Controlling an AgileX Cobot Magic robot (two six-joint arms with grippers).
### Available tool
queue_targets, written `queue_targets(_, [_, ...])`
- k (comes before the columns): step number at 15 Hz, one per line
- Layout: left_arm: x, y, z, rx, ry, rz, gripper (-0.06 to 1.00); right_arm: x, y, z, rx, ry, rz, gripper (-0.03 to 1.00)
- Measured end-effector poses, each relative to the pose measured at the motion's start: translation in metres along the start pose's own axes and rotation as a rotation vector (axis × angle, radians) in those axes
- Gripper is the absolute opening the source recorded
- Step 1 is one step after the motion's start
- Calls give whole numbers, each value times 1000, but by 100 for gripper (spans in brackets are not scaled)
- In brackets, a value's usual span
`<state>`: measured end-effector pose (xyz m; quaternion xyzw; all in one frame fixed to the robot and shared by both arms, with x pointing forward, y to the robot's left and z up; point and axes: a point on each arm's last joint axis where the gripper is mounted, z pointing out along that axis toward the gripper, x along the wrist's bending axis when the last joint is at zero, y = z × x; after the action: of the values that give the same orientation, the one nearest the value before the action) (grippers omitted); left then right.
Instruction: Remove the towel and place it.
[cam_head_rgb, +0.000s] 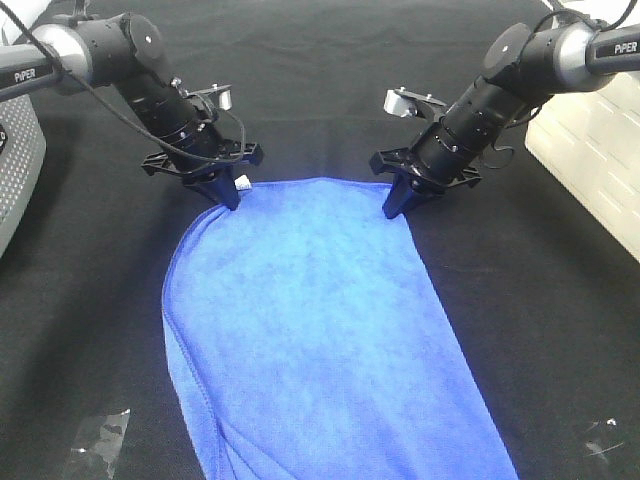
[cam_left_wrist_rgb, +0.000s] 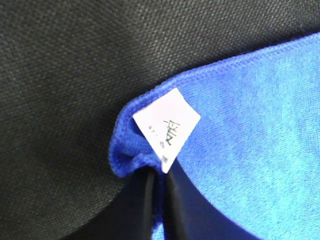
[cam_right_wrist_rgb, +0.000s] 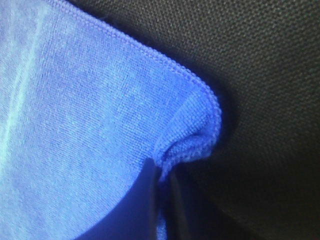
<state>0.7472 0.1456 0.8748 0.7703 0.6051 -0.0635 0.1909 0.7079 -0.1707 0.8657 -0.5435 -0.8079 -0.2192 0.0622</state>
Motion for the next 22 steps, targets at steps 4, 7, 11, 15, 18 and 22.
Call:
queue_targets(4, [1,0,0,2,40,26,1,2,5,-14,-18,-87,-157,1])
queue_targets(7, [0,4,-6,-17,92,75,1,0,11,-19,-63,-150,-226,1])
queue_targets(11, [-6,31,-35,-192,142,175,1,-1,34,-34,-202,-221,-270,1])
queue_targets(15, [-10,44,-46,-308,156,254,1,-5,45,-43,-264,-320,-347,1])
queue_targets(18, [-11,55,-51,-440,177,280,1,-10,53,-47,-347,-406,-400,1])
queue_targets(22, [-11,61,-48,-507,182,346,1,-12,61,-52,-436,-461,-426,1])
